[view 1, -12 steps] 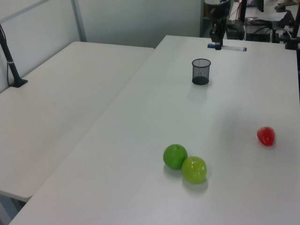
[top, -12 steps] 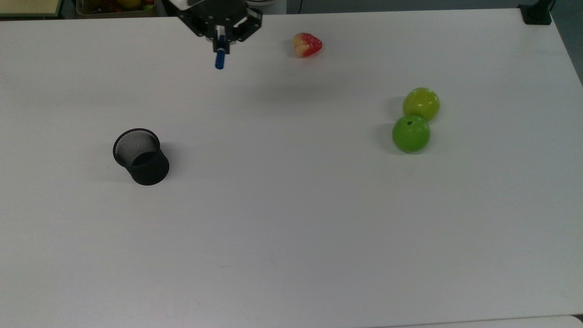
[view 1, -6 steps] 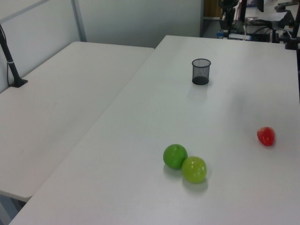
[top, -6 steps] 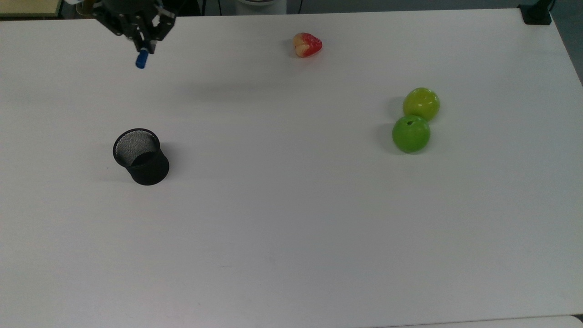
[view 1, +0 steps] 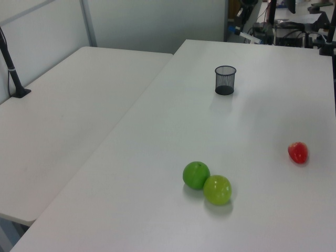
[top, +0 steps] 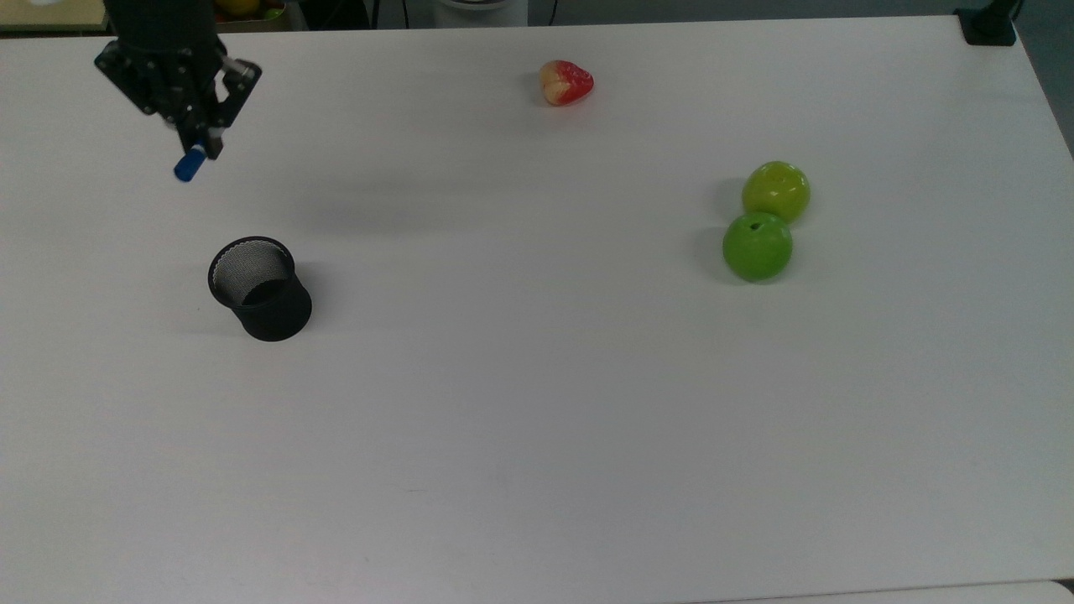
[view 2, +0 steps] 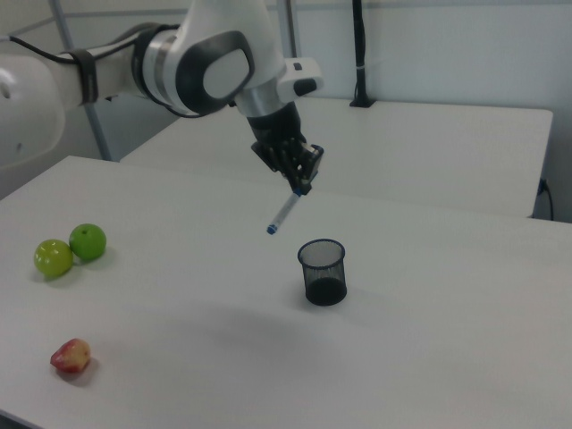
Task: Place marker
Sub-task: 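Lower the marker into the pen cup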
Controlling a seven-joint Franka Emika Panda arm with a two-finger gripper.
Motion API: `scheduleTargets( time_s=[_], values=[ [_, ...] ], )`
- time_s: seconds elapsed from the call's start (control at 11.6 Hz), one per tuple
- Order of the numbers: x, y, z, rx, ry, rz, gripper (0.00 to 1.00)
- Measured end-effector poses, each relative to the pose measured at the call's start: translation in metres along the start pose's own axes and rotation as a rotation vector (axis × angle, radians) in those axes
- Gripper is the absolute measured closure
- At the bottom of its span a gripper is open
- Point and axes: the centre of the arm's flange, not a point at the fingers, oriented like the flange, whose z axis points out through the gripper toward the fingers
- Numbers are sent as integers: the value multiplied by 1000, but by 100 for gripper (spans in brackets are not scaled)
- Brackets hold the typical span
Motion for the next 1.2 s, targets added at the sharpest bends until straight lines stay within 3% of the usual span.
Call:
scheduleTargets(
  time_s=[0.43, 0.77, 1.2],
  values=[
    [23, 9, 65, -21, 173, 9, 83],
    [18, 6, 113, -36, 333, 10, 83],
    [9, -3, 136, -28, 365, 31, 83]
  ],
)
